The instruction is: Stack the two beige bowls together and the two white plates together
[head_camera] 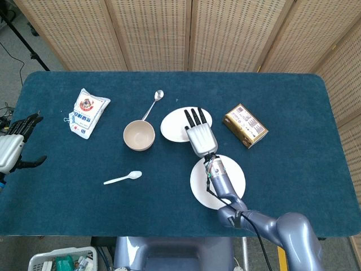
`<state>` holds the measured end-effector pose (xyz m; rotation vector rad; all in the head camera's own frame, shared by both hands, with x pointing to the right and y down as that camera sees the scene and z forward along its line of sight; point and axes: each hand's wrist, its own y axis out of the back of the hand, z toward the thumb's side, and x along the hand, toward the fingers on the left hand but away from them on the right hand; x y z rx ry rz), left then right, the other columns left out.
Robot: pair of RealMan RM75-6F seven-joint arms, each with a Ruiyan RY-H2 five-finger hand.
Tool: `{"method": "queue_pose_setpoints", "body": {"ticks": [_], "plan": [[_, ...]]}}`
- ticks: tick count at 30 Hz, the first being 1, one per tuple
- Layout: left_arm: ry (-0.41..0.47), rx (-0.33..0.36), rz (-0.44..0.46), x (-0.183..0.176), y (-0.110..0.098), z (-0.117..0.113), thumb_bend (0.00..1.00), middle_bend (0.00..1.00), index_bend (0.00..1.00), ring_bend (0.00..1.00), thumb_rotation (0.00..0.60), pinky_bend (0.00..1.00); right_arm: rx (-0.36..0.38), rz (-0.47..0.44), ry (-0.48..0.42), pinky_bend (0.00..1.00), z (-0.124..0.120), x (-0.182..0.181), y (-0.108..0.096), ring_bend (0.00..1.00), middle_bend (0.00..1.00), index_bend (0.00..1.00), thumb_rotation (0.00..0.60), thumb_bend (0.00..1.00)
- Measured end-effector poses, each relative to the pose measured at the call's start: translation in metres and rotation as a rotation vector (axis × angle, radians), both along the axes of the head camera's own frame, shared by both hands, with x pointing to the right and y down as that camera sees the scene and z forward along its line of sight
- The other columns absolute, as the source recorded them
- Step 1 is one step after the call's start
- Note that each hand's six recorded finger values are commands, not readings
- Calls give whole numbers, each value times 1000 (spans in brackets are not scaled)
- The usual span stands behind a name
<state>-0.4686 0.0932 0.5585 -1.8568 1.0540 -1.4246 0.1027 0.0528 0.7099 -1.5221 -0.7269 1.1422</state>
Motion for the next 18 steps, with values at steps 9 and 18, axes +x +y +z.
{"method": "queue_pose_setpoints", "body": {"ticks": [9,18], "plan": [[-2,0,20,6,4,0,251,0,0,0,600,0,163,-45,-76,0,-52,40,3,0,89,680,600,471],[-4,3,39,12,9,-1,251,0,0,0,600,0,226,-72,-120,0,-94,104,39,0,91,687,600,472]]}}
